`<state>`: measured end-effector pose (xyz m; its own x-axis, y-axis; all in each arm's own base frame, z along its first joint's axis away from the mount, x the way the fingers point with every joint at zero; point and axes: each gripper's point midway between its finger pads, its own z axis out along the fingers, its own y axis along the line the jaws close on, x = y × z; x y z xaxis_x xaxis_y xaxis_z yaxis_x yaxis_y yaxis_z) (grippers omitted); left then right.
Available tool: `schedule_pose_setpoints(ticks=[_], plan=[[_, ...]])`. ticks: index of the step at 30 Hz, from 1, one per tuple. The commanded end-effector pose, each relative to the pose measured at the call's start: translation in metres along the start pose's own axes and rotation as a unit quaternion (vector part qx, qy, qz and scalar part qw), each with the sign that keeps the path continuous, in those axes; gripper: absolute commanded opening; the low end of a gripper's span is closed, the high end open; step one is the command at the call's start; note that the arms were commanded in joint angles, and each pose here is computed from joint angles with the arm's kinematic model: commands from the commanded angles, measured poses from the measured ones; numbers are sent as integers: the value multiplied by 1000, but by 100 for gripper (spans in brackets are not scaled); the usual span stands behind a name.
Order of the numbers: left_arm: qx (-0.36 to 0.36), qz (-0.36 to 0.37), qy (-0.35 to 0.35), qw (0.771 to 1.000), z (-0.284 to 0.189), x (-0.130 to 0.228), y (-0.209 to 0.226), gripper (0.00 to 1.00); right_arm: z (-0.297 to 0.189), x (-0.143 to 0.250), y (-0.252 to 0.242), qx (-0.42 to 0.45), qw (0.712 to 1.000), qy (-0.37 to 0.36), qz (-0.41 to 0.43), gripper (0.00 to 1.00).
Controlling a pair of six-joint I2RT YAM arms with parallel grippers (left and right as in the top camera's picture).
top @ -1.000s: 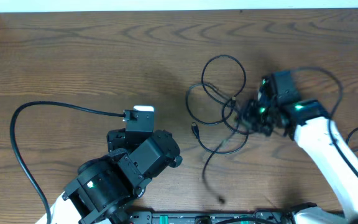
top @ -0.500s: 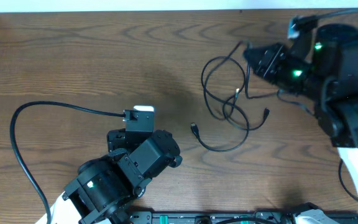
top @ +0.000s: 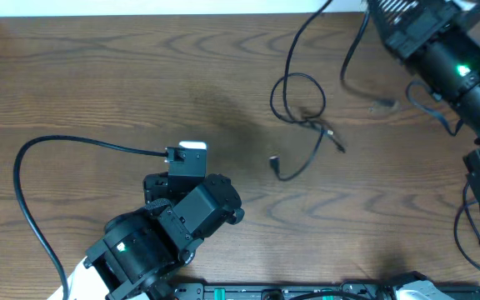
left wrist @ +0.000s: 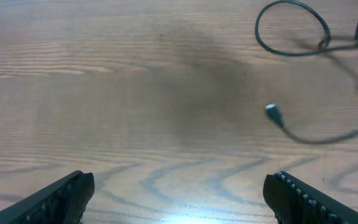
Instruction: Untangle cables
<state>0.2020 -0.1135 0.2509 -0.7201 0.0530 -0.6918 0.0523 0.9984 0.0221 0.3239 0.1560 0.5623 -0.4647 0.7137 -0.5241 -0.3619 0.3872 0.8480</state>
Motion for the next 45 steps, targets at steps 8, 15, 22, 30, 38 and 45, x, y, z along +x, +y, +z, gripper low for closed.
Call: schedule_pose_setpoints(ticks=[8,15,22,30,38,45], plan=[[0,-19,-15,1000,-7,-9,3,91,-10,-14,28,-39,998,-35,-27,1],[0,-19,-15,1000,-7,-9,3,91,-11,-20,37,-56,997,-48,-33,1],[0,-19,-15,1000,-7,-9,3,91,-10,-19,22,-23,998,-49,-23,1],[0,-19,-15,1000,-7,-9,3,91,-6,7,-76,169,978,-31,117,2],[0,-19,-15,1000,-7,-9,3,91,12,10,-104,207,974,-23,89,1],[0,-19,-15,1000,-7,-9,3,91,-2,-29,-133,296,948,-112,-40,1]])
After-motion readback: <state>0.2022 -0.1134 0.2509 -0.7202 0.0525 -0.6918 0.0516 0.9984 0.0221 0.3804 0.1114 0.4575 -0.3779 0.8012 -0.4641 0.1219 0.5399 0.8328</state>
